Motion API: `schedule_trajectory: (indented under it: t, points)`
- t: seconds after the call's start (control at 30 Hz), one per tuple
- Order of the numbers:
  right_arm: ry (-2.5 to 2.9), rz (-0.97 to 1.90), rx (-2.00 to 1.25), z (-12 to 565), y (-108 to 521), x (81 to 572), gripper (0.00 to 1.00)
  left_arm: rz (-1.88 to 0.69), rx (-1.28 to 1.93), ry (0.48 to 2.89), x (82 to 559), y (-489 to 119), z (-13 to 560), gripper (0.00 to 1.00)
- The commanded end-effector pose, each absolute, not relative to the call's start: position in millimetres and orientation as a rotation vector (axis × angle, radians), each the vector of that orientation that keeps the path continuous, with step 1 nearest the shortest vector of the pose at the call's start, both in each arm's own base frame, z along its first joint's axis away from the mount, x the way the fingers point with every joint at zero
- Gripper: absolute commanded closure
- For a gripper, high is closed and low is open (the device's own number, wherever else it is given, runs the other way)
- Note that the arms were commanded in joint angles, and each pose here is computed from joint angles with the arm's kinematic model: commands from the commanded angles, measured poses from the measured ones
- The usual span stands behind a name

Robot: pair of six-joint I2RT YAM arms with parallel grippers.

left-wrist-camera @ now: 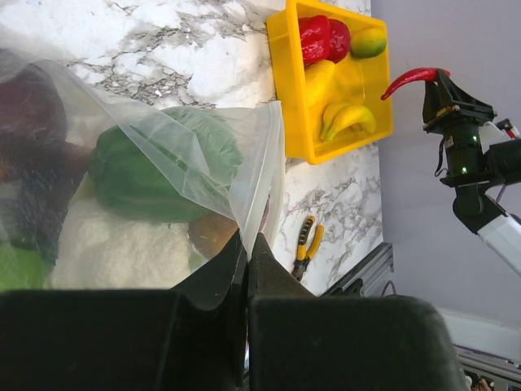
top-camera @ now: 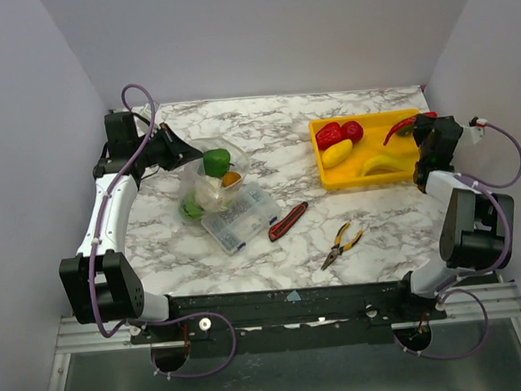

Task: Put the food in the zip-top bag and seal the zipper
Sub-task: Pick up the fake vegetable from the bin, then place the fake vegetable in the zipper food storage bag.

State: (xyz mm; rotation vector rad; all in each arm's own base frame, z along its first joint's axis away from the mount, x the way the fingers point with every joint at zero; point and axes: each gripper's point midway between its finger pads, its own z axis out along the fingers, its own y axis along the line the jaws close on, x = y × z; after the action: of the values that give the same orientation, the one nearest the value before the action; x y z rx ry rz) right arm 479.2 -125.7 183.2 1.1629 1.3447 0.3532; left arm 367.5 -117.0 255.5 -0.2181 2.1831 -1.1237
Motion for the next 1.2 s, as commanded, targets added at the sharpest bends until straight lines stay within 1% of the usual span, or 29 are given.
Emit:
schedule_trajectory:
  t: [0.0,0.23,0.37,0.57,0.67,0.83,0.9,1.03,1.17]
  points:
    - [1.224,0.393,0.905,244.3,-111.2,465.7,1.0,-1.15,-0.19,2.153,368.6,-118.0,262.1,1.0]
    - [1.135,0.469,0.699,290.4,-75.4,437.9,1.0,-1.154,-0.189,2.151,368.6,-118.5,262.6,1.0]
    - [1.103,0.536,0.574,321.5,-42.9,434.6,1.0,-1.159,-0.188,2.15,368.4,-119.0,263.4,1.0]
    - [1.09,0.739,0.388,369.7,55.5,434.9,1.0,-1.155,-0.184,2.147,367.7,-118.6,264.6,1.0]
    - [1.092,0.871,0.311,384.8,116.2,430.1,1.0,-1.152,-0.18,2.143,366.7,-118.9,266.0,1.0]
    - [1.118,1.146,0.213,387.8,232.0,413.1,1.0,-1.154,-0.177,2.139,365.9,-119.0,267.5,1.0]
    - [1.119,1.204,0.131,385.7,279.4,400.7,0.99,-1.153,-0.177,2.138,365.6,-118.8,267.8,1.0]
    - [1.141,1.31,0.126,371.2,340.3,390.1,0.96,-1.146,-0.17,2.132,364.1,-118.8,270.0,1.0]
    - [1.194,1.312,0.08,341.2,384.0,380.8,0.94,-1.149,-0.17,2.13,363.7,-118.8,270.8,1.0]
